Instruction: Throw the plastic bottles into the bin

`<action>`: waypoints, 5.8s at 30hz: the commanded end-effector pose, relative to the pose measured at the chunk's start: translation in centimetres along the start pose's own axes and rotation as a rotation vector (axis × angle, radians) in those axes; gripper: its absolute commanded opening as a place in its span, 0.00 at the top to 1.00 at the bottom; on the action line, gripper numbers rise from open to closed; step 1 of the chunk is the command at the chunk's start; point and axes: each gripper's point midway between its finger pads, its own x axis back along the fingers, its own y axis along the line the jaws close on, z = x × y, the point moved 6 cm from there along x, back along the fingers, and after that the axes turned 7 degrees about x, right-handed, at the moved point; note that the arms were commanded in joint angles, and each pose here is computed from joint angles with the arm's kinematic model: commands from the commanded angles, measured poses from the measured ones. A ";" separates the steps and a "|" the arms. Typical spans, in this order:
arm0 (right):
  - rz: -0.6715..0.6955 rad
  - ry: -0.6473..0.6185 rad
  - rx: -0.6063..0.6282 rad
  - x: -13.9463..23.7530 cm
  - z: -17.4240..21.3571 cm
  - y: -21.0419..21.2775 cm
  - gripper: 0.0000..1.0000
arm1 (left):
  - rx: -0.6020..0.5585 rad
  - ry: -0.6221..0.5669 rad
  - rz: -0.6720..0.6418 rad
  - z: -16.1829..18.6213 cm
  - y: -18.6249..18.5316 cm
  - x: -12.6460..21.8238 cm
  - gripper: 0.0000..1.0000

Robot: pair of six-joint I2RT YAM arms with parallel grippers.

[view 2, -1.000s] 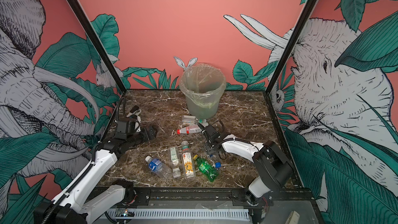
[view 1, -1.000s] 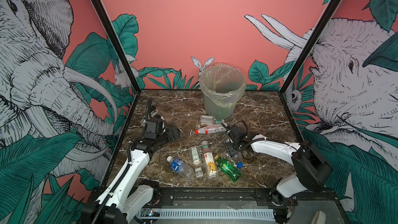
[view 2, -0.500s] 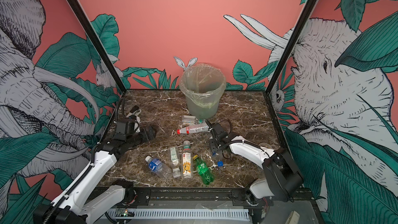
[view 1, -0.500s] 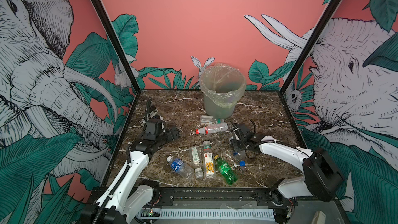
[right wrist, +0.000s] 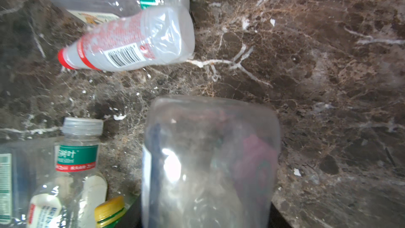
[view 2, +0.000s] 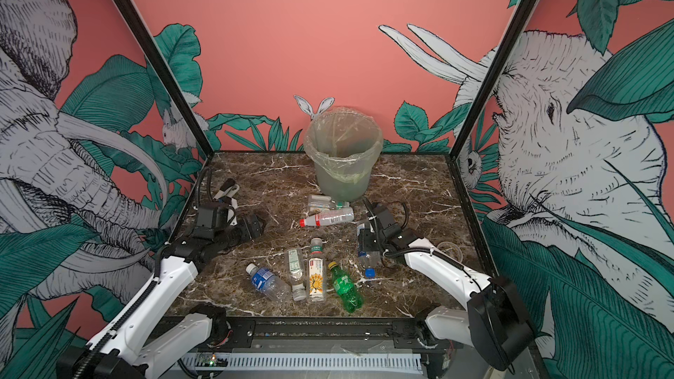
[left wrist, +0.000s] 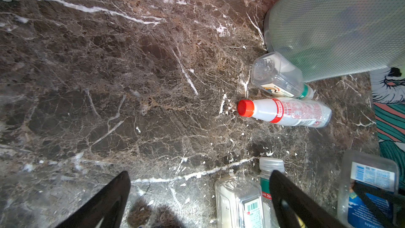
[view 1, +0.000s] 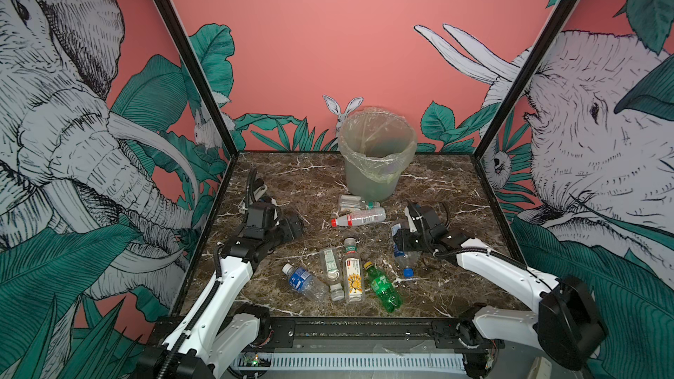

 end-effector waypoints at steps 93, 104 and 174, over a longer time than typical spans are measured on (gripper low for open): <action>-0.521 -0.858 -0.201 17.6 -14.9 1.5 0.48 | 0.042 0.010 0.007 0.6 0.9 -0.7 0.01; -0.456 -0.876 -0.262 15.0 -34.1 3.1 0.01 | 0.128 -0.015 0.075 0.5 0.2 0.0 0.01; -0.050 -0.302 -0.199 8.4 -1.8 -4.2 0.01 | 0.467 0.108 -0.098 8.1 5.4 5.8 0.01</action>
